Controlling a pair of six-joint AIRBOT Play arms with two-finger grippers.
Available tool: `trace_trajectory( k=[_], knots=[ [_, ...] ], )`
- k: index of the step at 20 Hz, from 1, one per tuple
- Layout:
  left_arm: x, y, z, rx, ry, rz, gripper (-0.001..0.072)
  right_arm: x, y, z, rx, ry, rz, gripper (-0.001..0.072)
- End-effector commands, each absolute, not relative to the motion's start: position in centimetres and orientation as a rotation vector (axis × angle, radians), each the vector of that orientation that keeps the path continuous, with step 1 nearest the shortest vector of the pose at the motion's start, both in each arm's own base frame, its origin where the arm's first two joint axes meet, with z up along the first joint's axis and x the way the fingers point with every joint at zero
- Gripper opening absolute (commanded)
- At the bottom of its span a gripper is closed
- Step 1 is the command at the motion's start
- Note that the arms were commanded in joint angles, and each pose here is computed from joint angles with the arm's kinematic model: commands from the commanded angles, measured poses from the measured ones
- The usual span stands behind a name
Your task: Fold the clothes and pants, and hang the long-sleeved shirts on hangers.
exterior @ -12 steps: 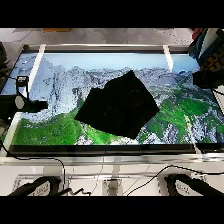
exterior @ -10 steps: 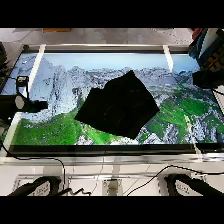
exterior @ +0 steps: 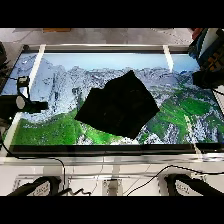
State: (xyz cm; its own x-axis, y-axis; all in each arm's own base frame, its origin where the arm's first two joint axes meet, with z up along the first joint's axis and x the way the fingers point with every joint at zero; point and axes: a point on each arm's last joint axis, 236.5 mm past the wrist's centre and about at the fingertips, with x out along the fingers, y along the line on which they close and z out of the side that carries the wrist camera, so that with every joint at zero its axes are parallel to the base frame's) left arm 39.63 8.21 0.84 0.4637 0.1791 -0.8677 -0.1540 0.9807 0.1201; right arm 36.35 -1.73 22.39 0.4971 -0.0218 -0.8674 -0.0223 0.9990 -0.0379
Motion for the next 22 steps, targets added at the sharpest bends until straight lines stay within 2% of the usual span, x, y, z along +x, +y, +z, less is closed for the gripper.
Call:
trace_trajectory(
  k=[1,6,11,15,18,21,22],
  knots=[
    [39.6,8.2,0.8,0.026,1.070,0.205,0.0017,36.6,-1.7,22.5,-0.046,1.039,0.000,0.0032],
    [39.6,8.3,0.8,0.026,1.070,0.205,0.0017,39.0,-1.8,24.2,-0.050,0.914,-0.004,0.0032],
    [39.6,8.2,0.8,0.026,1.070,0.205,0.0017,38.9,0.2,23.7,-0.051,0.925,0.097,0.0033],
    [39.5,8.1,0.7,0.022,1.076,0.203,0.0017,35.0,1.7,19.1,-0.029,1.058,0.163,0.0033],
    [38.4,8.0,0.1,0.016,1.131,0.206,0.0017,30.0,2.4,13.5,-0.021,1.153,0.196,0.0033],
    [37.6,7.5,-0.2,-0.003,1.167,0.199,0.0019,25.0,4.5,6.7,0.067,1.222,0.250,0.0032],
    [37.4,7.3,-0.3,0.023,1.180,0.176,0.0064,23.5,5.4,4.5,0.109,1.253,0.273,0.0032]
  ],
)
